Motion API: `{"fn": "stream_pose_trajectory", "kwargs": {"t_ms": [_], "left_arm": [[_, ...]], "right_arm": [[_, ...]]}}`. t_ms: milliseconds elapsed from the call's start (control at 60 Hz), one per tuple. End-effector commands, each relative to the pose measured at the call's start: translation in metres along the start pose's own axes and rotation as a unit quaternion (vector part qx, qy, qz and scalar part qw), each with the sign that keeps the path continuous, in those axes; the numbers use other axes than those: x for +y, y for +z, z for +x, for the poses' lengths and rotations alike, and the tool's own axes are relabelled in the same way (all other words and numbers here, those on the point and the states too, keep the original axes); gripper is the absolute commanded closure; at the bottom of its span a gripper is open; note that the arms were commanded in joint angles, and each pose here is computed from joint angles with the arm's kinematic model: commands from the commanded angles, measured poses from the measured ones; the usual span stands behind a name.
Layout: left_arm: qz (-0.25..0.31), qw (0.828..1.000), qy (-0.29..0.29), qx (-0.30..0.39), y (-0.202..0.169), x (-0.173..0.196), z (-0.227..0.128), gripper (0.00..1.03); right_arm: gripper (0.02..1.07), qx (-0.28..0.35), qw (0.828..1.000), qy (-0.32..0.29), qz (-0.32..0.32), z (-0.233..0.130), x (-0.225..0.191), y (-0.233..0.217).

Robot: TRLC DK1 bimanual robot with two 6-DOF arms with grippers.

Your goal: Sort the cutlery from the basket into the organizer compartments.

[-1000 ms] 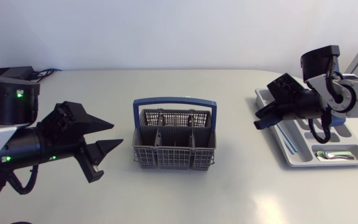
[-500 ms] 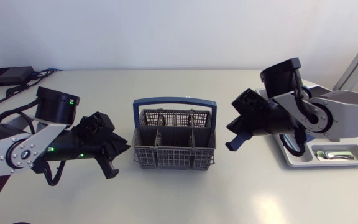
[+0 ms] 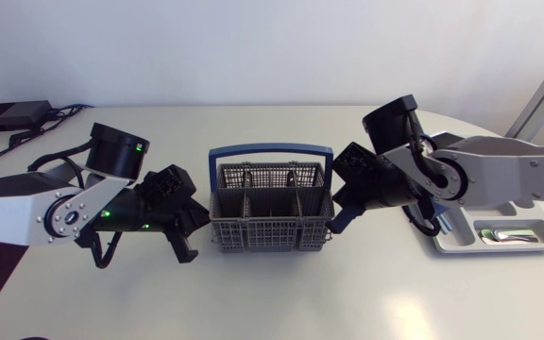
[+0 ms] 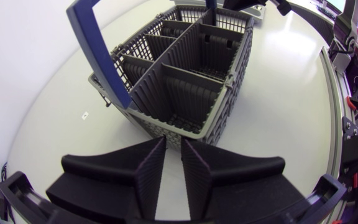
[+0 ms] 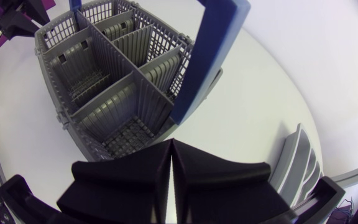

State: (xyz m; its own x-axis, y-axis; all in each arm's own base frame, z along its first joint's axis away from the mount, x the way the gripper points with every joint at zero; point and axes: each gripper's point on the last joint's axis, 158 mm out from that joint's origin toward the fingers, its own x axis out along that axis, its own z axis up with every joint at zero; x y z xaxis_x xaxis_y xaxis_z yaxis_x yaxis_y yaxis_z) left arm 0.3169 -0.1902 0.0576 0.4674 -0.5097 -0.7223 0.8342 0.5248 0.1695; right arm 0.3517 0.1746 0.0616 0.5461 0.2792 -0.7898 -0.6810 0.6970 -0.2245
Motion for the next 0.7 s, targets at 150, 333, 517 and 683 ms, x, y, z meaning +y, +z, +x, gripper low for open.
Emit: {"fn": "stream_pose_trajectory", "kwargs": {"t_ms": [150,333,517,683], "left_arm": [[0.008,0.999,0.003,-0.033,0.03,0.01,0.002,0.83],[0.0,0.999,0.011,-0.032,0.028,0.022,0.005,0.83],[-0.008,0.999,0.021,-0.029,0.024,0.033,0.006,0.83],[-0.009,0.999,0.02,-0.027,0.021,0.032,0.007,0.83]], "right_arm": [[1.02,-0.004,1.0,0.017,0.008,0.01,0.006,0.012],[1.02,-0.005,1.0,0.019,0.006,0.007,0.011,0.012],[1.02,-0.003,1.0,0.01,0.001,0.004,0.014,0.012],[1.02,0.003,1.0,0.005,0.005,0.005,0.01,0.007]]}}
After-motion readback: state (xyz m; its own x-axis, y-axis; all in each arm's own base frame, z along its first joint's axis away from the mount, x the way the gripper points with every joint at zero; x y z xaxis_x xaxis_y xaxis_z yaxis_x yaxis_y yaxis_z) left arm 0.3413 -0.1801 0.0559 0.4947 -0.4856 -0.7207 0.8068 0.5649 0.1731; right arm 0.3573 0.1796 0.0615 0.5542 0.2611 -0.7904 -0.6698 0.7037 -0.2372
